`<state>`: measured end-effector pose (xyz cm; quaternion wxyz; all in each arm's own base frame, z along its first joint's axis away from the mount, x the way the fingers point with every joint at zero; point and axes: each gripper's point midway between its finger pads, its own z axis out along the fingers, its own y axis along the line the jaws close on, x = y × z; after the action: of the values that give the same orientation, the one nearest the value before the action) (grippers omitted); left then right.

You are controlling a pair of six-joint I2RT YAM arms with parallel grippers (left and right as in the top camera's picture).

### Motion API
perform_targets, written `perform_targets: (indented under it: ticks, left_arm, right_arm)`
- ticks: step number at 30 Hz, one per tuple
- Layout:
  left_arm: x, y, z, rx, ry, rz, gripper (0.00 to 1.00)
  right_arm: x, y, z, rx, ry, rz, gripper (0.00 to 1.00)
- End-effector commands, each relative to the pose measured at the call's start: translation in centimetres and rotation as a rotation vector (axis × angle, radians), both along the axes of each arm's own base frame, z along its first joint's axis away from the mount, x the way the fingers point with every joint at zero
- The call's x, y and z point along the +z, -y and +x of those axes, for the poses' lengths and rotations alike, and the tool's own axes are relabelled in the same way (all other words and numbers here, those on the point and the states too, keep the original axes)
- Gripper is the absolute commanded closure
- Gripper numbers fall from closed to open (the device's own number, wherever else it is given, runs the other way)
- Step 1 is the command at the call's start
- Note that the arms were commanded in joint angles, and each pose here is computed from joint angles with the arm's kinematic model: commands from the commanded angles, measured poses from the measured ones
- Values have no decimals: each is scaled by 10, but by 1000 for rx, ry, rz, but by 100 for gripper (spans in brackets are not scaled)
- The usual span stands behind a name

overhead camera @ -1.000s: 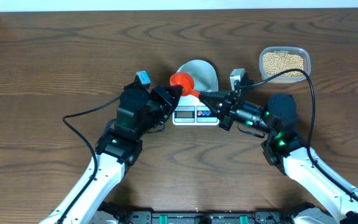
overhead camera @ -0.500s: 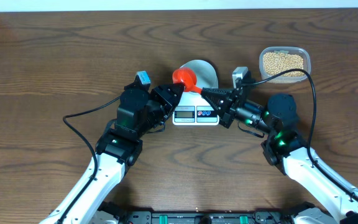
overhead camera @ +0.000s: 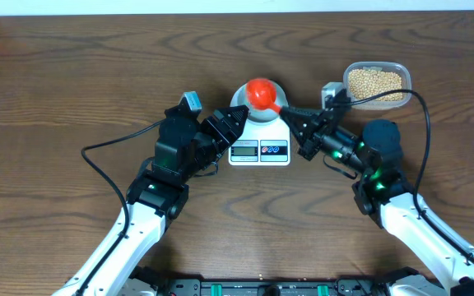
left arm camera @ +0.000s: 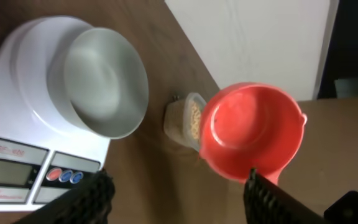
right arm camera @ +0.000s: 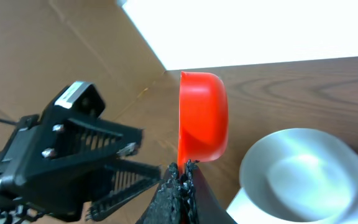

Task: Scoop item into bowl and weigh 50g on scale

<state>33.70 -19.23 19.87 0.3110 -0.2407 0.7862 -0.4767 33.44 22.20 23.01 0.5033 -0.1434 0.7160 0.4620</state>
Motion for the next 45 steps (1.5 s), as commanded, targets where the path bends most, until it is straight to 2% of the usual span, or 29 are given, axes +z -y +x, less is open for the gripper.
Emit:
perform_targets:
  ticks: [1, 8, 18, 19, 20, 23, 25, 26, 31, 45]
  left_arm:
    - [-1, -7, 4, 31, 27, 59, 25]
    - [-19, -20, 3, 89, -37, 116, 20]
    - [-36, -23, -6, 84, -110, 149, 19]
    - [-38, -24, -7, 83, -118, 153, 19]
    - [-39, -24, -7, 83, -122, 154, 14]
    - [-39, -21, -10, 63, -127, 150, 14]
    - [-35, -18, -8, 9, -53, 208, 32]
    - [-32, -16, -8, -19, -13, 240, 47]
    - [-33, -11, -11, -105, 74, 354, 92]
    - [-34, -6, -26, -296, 32, 713, 93]
  right_arm:
    - [4, 14, 12, -56, 15, -6, 99]
    - [1, 34, 23, -112, -3, -9, 99]
    - [-8, 50, 30, -154, -46, -21, 99]
    - [-8, 53, 31, -162, -50, -22, 99]
    - [-7, 57, 32, -172, -51, -22, 99]
    - [-1, 75, 35, -219, -33, -31, 99]
    - [5, 94, 37, -267, -18, -45, 99]
    - [7, 102, 37, -288, -16, -48, 99]
    - [20, 134, 34, -371, 17, -75, 99]
    - [35, 149, 32, -435, 69, -91, 99]
